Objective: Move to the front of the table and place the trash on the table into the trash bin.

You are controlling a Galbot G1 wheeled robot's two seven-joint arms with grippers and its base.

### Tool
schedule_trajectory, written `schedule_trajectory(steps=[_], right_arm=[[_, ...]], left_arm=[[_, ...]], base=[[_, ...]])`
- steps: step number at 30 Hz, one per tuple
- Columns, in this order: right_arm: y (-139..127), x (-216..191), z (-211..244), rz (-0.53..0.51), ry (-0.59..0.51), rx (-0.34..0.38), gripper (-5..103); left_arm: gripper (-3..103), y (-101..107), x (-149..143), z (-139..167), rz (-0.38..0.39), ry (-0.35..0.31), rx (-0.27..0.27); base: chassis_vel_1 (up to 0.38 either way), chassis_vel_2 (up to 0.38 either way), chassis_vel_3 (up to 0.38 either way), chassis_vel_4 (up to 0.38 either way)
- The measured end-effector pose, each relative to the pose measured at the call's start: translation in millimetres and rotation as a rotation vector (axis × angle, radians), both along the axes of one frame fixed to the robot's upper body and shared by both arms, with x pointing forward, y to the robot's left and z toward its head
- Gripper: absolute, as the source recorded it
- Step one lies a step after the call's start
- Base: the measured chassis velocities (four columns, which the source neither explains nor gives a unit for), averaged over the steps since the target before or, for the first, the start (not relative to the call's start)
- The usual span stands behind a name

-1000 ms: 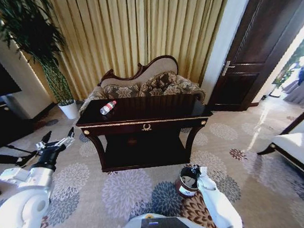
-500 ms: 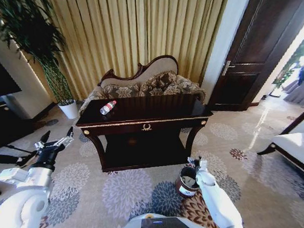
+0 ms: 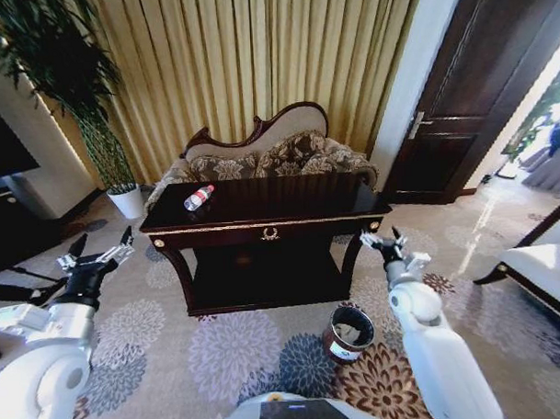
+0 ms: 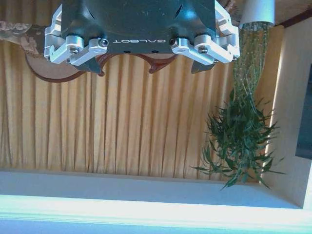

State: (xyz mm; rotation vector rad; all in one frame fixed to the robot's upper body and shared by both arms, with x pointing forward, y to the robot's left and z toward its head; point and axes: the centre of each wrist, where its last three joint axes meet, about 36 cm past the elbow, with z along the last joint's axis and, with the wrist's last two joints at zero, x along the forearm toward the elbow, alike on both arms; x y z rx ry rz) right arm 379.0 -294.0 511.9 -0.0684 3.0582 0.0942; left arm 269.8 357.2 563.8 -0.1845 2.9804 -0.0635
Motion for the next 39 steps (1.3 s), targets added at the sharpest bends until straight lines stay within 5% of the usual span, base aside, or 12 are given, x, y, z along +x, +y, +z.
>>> schedule_trajectory(steps=[11, 39], right_arm=[[56.9, -14.7, 9.4, 0.237, 0.043, 0.061, 100], [81.2, -24.4, -12.3, 0.272, 0.071, 0.034, 100]], left_arm=[[100, -0.3, -1.6, 4.0, 0.012, 0.005, 0.026], [100, 3.8, 6.3, -4.2, 0.019, 0.016, 0.021]], base=[[0.000, 0.000, 0.000, 0.000], [-0.135, 0.133, 0.138, -0.134]])
